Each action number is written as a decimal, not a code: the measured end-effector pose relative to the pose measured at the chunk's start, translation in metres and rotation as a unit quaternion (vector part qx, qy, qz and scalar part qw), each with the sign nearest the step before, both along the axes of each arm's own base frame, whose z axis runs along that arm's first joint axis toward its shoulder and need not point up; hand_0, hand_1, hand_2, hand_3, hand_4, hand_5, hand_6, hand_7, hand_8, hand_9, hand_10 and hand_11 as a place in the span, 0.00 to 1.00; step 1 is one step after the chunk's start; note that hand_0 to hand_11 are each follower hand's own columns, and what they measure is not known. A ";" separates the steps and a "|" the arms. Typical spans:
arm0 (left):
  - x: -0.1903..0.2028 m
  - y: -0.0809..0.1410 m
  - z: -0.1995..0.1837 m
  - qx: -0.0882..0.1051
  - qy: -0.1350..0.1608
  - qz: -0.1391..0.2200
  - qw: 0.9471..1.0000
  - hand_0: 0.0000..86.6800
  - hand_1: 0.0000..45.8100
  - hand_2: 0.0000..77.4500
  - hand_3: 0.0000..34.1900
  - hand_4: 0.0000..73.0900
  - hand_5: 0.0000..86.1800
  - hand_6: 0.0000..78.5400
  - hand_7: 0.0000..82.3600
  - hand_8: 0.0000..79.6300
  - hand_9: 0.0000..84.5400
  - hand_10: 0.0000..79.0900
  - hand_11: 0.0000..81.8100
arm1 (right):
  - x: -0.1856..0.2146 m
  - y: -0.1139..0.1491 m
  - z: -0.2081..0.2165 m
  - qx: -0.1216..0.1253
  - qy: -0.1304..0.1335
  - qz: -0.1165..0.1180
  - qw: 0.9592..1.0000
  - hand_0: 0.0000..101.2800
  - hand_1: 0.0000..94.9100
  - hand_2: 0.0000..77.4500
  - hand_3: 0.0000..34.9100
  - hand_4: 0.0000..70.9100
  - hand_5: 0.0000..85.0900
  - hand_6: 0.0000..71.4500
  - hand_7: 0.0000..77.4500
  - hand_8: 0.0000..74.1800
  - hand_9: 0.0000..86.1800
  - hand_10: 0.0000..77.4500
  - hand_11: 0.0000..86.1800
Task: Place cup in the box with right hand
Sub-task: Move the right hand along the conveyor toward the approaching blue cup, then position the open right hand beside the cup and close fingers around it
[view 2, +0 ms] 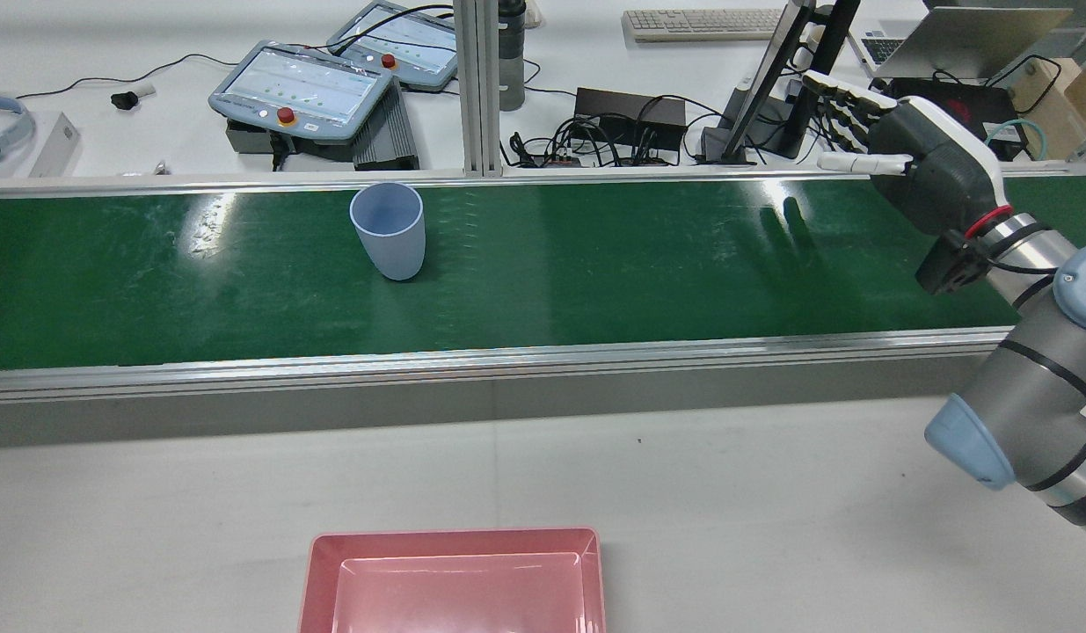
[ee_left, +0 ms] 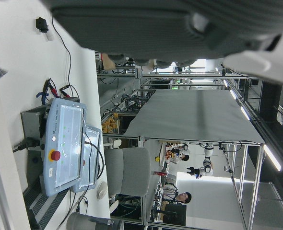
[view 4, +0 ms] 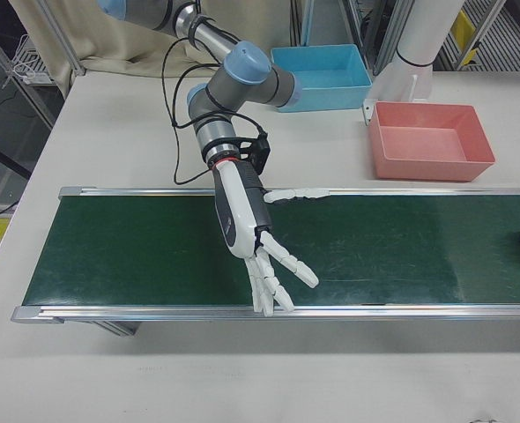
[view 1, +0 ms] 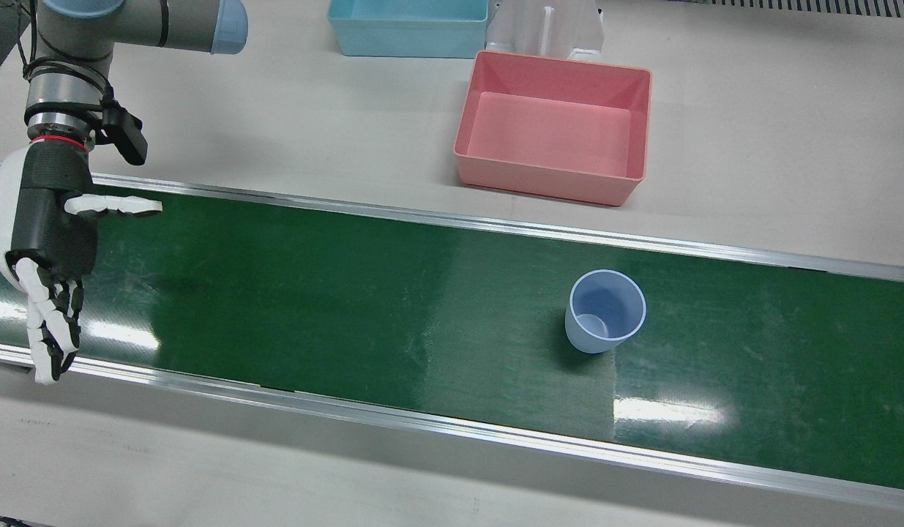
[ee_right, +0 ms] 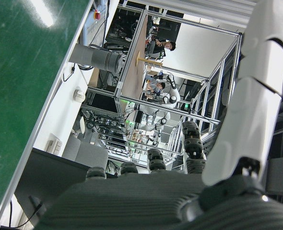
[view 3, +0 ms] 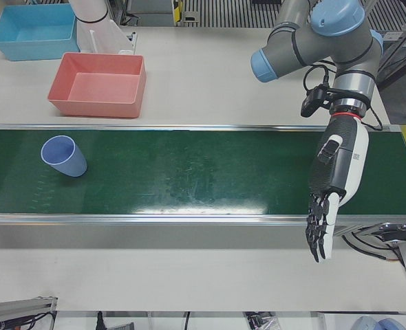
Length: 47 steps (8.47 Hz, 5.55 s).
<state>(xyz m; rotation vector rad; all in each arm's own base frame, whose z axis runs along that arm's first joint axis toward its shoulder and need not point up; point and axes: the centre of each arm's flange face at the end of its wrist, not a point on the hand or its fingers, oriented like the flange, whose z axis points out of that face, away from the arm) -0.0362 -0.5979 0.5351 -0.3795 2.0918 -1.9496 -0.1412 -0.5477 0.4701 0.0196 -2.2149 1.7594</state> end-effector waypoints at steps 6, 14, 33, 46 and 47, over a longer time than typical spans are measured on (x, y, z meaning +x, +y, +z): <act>0.000 0.000 0.000 0.000 0.000 0.000 1.000 0.00 0.01 0.01 0.00 0.00 0.00 0.00 0.00 0.00 0.00 0.00 0.00 | -0.062 0.018 -0.004 0.028 0.012 0.103 0.994 0.49 0.21 0.10 0.30 0.00 0.06 0.05 0.04 0.01 0.02 0.01 0.01; 0.000 0.000 0.000 0.000 0.000 0.000 1.000 0.00 0.01 0.01 0.00 0.00 0.00 0.00 0.00 0.00 0.00 0.00 0.00 | -0.059 0.028 -0.046 0.018 0.020 0.031 0.999 0.49 0.20 0.07 0.30 0.00 0.04 0.02 0.13 0.01 0.02 0.00 0.01; 0.000 0.000 0.000 0.000 0.000 0.000 1.000 0.00 0.01 0.01 0.00 0.00 0.00 0.00 0.00 0.00 0.00 0.00 0.00 | -0.104 0.041 -0.058 0.025 0.014 -0.006 1.000 0.50 0.21 0.09 0.30 0.00 0.06 0.05 0.15 0.01 0.04 0.00 0.01; 0.000 0.000 0.000 0.000 0.000 0.000 1.000 0.00 0.01 0.01 0.00 0.00 0.00 0.00 0.00 0.00 0.00 0.00 0.00 | -0.132 0.036 -0.060 0.024 0.018 -0.019 0.999 0.49 0.22 0.10 0.30 0.00 0.06 0.05 0.15 0.01 0.03 0.00 0.01; 0.000 0.000 0.000 0.000 0.000 0.000 1.000 0.00 0.01 0.01 0.00 0.00 0.00 0.00 0.00 0.00 0.00 0.00 0.00 | -0.135 0.037 -0.061 0.025 0.019 -0.021 0.999 0.50 0.22 0.10 0.30 0.00 0.06 0.05 0.15 0.01 0.03 0.00 0.01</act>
